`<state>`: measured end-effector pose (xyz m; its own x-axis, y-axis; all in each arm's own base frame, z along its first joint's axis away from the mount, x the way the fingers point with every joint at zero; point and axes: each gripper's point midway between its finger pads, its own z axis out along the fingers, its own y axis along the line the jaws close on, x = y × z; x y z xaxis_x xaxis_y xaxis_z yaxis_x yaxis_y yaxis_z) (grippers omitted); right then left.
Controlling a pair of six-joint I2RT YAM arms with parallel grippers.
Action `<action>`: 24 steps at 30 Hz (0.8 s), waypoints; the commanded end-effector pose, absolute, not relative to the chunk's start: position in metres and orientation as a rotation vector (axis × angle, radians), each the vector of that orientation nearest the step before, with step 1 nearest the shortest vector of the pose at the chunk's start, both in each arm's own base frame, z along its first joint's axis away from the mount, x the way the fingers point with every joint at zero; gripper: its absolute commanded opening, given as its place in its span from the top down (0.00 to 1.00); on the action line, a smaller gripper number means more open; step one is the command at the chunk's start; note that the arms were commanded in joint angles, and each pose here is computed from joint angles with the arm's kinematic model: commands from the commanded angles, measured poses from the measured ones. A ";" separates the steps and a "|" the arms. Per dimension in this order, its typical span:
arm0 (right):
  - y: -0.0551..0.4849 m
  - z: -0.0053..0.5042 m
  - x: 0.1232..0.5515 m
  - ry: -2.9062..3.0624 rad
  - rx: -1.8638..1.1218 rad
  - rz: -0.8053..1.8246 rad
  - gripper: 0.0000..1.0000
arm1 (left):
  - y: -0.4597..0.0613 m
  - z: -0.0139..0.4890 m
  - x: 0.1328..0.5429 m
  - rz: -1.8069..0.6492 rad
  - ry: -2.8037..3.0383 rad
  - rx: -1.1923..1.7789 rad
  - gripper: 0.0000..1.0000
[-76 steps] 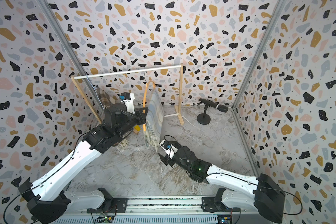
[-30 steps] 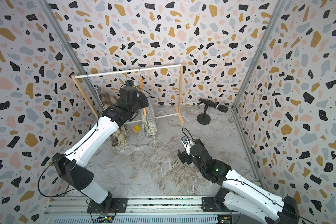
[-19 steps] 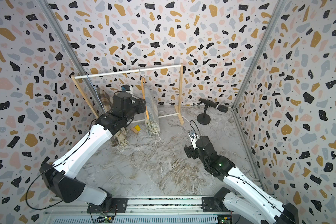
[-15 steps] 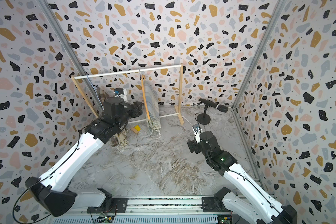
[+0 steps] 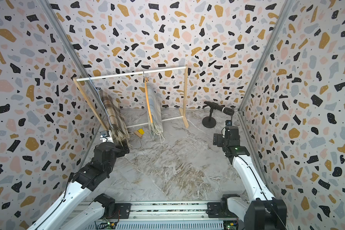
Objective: Hang the scarf on the hanger
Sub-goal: Reset both arms
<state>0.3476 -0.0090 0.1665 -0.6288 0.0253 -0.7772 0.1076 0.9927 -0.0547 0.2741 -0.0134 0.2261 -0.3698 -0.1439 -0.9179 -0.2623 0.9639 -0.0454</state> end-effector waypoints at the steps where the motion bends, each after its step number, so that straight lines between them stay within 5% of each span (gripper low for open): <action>1: -0.028 0.144 0.359 2.163 0.176 -0.190 0.01 | 0.023 0.241 0.274 0.328 1.823 -0.403 0.00; 14: -0.022 0.107 0.371 1.915 0.053 -0.157 0.01 | 0.067 0.202 0.295 0.448 1.769 -0.518 0.00; 24: -0.013 0.085 0.381 1.951 0.002 -0.107 0.01 | 0.045 0.150 0.345 0.415 1.860 -0.308 0.00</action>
<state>0.3660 -0.0172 0.0603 -0.4386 -0.0369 -0.8979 0.0780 0.9938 -0.0790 0.3255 0.0581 0.1425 -0.3809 -0.0678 -0.9221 -0.4861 0.8630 0.1373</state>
